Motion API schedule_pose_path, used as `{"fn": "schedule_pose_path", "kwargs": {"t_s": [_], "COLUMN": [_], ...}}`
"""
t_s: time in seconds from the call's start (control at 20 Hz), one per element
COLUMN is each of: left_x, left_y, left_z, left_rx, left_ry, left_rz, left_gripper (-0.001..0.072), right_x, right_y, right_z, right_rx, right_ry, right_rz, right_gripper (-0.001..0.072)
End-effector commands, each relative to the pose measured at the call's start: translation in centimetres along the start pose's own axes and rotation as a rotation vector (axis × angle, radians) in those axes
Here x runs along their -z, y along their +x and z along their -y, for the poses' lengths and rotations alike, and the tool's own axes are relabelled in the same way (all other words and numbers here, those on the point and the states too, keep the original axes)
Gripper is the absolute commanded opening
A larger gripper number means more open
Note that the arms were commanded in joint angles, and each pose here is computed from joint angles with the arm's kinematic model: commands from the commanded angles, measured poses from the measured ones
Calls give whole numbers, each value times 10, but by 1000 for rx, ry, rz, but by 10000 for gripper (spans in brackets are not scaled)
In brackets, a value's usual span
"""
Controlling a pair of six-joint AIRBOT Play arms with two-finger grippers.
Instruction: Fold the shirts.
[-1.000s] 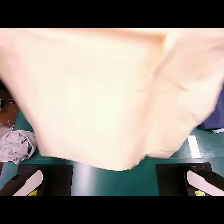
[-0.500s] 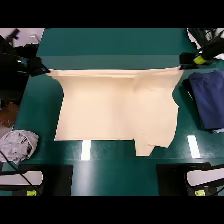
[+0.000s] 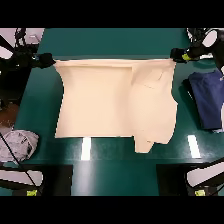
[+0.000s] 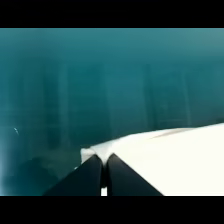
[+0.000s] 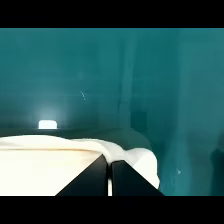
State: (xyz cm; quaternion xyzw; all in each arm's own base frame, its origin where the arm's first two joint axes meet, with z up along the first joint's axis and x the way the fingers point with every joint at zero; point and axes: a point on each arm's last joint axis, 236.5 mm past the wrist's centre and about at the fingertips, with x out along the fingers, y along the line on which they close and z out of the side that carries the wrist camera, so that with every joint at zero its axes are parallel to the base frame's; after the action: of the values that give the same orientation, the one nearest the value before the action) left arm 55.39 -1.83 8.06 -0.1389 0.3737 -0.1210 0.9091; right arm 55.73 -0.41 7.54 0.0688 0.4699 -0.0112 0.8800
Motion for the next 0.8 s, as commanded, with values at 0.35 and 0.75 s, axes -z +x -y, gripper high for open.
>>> {"fn": "schedule_pose_path", "kwargs": {"t_s": [0.35, 0.75], "left_x": [113, 154], "left_y": [3, 8], "left_z": [-28, -26], "left_rx": [-48, -15], "left_ry": [129, 72], "left_rz": [-413, -501], "left_gripper": [25, 26], "right_x": [131, 182], "right_y": [16, 23], "right_z": [21, 11], "right_rx": [88, 72], "right_ry": [-101, -77], "right_rz": [-416, -440], "right_gripper": [16, 39]}}
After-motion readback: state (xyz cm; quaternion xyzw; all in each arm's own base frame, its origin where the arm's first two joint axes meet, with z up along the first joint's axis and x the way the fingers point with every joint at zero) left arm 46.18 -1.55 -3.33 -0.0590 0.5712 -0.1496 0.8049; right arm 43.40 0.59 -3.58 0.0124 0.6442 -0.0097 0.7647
